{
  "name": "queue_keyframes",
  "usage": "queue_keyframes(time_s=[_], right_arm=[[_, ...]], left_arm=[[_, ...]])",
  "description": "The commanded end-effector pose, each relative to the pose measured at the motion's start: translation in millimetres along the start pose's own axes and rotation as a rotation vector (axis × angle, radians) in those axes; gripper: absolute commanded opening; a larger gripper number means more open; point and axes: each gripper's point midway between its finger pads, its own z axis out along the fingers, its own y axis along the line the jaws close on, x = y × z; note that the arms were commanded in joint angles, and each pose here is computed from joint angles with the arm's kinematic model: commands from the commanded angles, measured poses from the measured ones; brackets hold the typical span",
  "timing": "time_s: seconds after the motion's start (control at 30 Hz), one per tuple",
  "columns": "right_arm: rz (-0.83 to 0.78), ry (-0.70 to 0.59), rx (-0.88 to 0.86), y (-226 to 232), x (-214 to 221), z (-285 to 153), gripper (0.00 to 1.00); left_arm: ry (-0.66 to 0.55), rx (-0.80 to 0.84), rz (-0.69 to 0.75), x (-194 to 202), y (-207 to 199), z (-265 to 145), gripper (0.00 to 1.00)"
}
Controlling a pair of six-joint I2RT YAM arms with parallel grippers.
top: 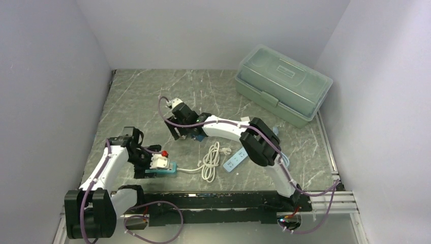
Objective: Insert the plug
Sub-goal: Pick up the plug from the center of the board.
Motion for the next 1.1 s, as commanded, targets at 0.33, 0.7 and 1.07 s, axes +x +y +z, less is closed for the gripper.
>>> queue_keyframes(time_s=[0.33,0.7,1.07], right_arm=[[0.091,-0.287,-0.213,-38.8,-89.2,-118.4,0.51],[0.035,-0.304,-0.394,-34.1,-79.6,-180.6,0.51],[-0.043,-0.355,-0.894,42.0,-77.9,-274.5,0.53]], left_arm=[[0.024,-0.001,-0.071,-25.1,33.8,24.2,0.52],[-0.098,-0.077,-0.197,-83.8,51.1,-10.2,0.99],[-0.386,-0.600,0.328,-167.5,80.8,-124.2,1.00]])
